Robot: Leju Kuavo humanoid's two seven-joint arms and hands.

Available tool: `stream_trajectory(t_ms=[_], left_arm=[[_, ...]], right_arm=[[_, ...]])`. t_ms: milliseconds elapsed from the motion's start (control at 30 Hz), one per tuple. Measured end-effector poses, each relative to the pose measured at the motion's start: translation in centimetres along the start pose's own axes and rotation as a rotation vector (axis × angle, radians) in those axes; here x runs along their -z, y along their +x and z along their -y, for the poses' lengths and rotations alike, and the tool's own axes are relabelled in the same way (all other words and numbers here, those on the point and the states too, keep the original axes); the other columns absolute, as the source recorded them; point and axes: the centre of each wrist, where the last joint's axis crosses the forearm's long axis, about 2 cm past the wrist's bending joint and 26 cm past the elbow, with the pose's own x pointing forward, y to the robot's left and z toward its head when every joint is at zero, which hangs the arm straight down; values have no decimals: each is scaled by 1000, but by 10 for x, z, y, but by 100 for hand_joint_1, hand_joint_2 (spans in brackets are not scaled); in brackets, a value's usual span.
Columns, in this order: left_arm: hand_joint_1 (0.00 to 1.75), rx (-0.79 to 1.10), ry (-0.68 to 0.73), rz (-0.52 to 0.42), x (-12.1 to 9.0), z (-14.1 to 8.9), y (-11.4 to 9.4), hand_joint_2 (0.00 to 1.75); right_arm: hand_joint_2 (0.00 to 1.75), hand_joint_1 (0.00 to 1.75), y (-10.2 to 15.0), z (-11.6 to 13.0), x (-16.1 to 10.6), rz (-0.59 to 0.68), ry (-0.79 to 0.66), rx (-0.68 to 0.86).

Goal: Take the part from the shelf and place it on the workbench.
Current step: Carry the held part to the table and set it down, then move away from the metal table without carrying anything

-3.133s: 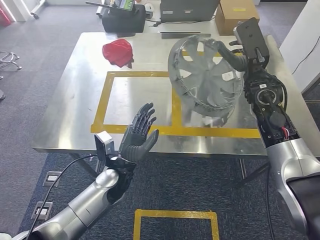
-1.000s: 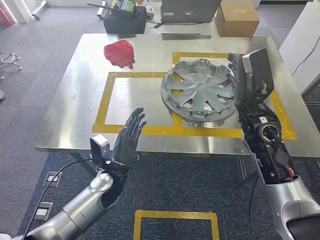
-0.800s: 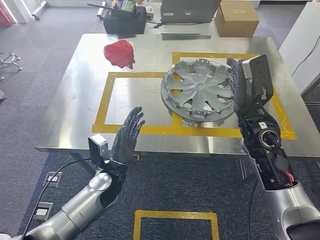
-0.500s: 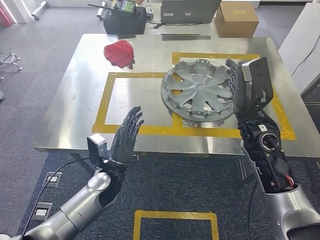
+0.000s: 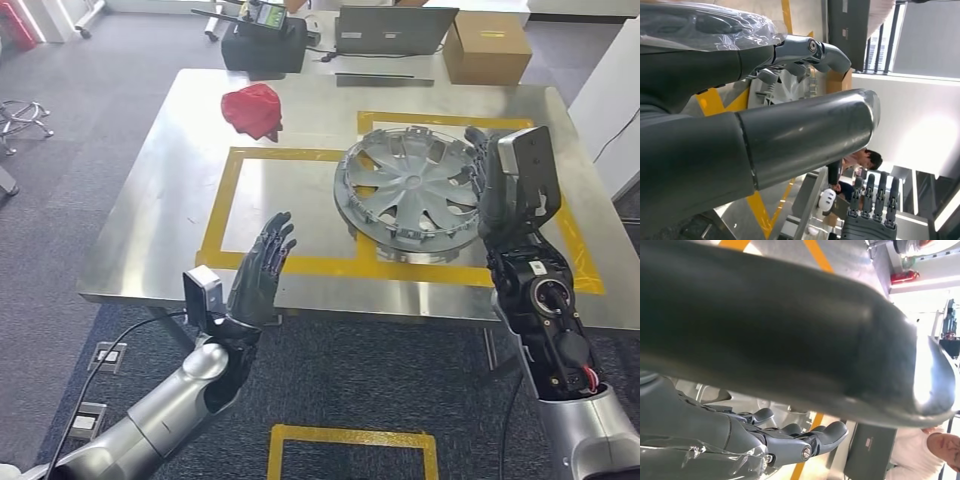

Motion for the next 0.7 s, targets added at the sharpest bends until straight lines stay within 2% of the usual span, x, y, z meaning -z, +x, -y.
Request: stream_trajectory(t_ms=[700], left_arm=[[0, -4, -2, -5, 1, 2, 1, 0]], right_arm=[[0, 0, 1, 2, -6, 3, -15, 5]])
